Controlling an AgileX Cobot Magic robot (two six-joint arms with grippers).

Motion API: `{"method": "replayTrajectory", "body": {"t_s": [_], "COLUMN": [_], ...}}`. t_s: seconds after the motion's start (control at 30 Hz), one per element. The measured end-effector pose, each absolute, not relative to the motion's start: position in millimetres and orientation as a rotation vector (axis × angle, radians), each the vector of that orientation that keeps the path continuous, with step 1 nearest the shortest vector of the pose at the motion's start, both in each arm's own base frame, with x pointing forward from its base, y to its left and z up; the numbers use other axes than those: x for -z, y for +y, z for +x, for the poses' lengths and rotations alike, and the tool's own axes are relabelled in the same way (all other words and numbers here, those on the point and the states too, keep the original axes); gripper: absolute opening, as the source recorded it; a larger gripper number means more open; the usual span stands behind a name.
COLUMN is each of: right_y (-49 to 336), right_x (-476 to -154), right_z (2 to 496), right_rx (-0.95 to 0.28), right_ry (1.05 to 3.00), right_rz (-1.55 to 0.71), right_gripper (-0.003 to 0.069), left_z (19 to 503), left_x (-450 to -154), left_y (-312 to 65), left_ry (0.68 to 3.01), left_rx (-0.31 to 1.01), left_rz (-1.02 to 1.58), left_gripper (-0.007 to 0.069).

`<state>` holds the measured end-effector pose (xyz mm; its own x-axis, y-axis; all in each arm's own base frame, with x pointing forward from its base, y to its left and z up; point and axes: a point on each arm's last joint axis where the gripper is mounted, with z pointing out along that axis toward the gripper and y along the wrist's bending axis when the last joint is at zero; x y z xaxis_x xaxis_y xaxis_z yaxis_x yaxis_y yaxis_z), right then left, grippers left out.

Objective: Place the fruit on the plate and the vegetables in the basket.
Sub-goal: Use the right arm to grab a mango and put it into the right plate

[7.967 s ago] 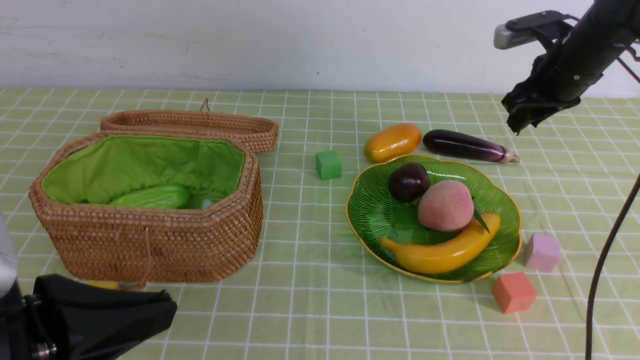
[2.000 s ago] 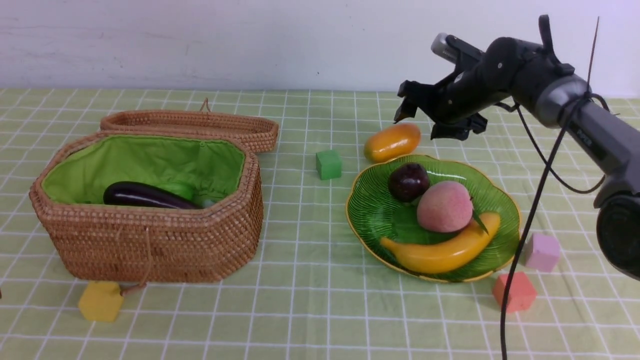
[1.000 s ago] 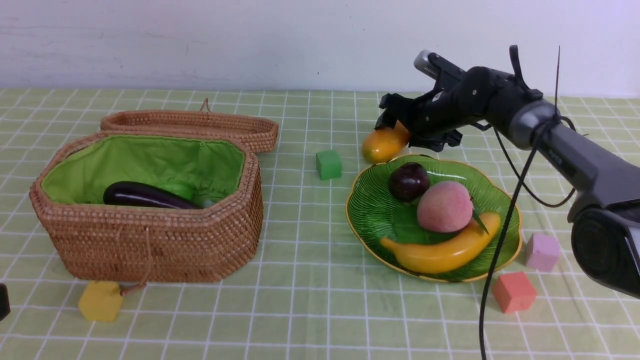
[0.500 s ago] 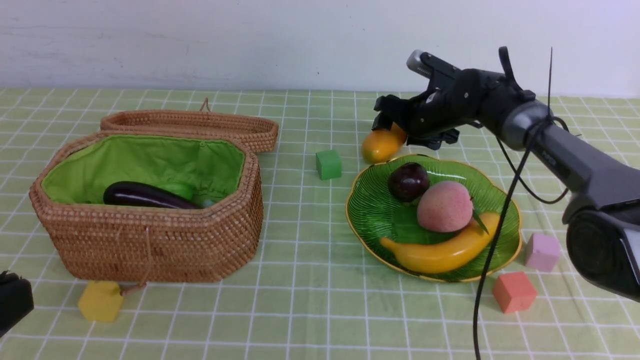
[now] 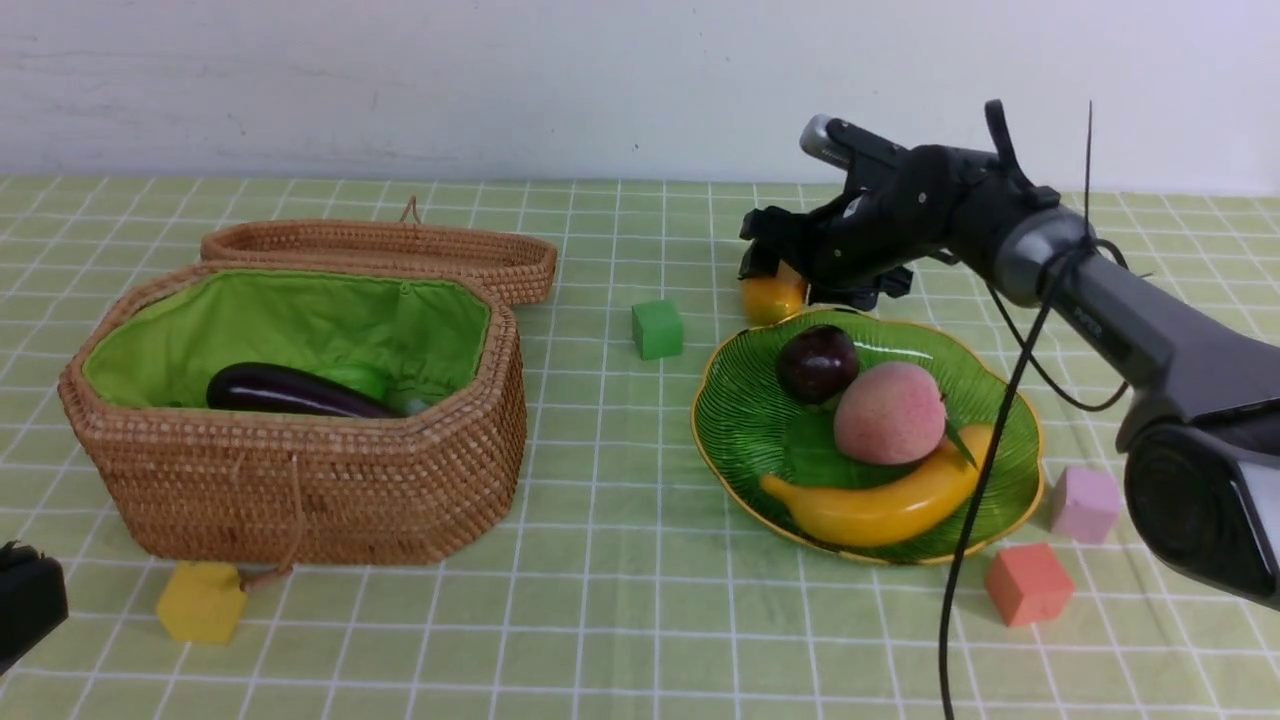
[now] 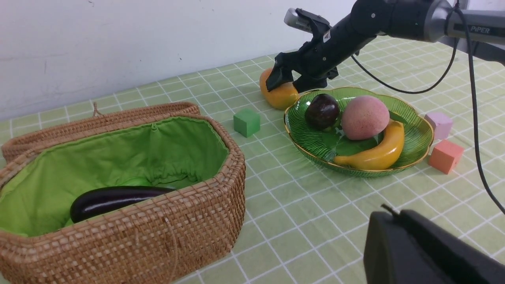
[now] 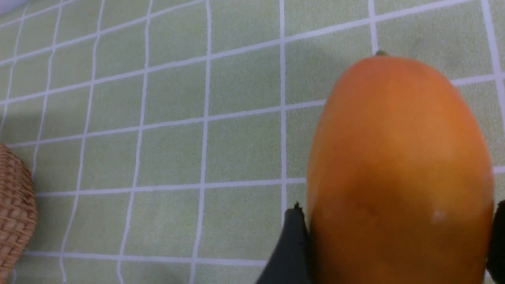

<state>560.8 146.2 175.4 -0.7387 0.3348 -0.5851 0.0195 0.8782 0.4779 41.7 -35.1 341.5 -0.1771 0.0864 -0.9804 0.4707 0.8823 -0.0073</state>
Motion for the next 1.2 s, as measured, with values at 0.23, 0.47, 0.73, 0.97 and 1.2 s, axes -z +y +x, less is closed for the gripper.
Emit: {"method": "replayTrajectory", "body": {"t_s": [0.23, 0.47, 0.73, 0.97, 1.2], "right_y": [147, 147, 146, 147, 146], "right_x": [-176, -168, -162, -169, -190], "right_z": [562, 563, 562, 562, 564], "right_rx": [-0.559, -0.535, -0.517, -0.522, -0.502], "right_ry": [2.320, 2.337, 2.359, 2.364, 2.319], "right_rz": [0.205, 0.171, 0.156, 0.147, 0.115], "right_gripper": [0.0591, 0.0591, 0.0550, 0.0514, 0.0514], "left_z": [42, 42, 42, 41, 41], "left_x": [-342, -342, -342, -341, -341], "left_y": [-35, -35, -35, -36, -36], "left_ry": [1.731, 1.731, 1.731, 1.736, 1.737], "left_rx": [0.361, 0.361, 0.361, 0.369, 0.362], "left_rz": [0.428, 0.428, 0.428, 0.430, 0.443], "left_gripper": [-0.0001, -0.0001, -0.0001, -0.0001, -0.0001]}}
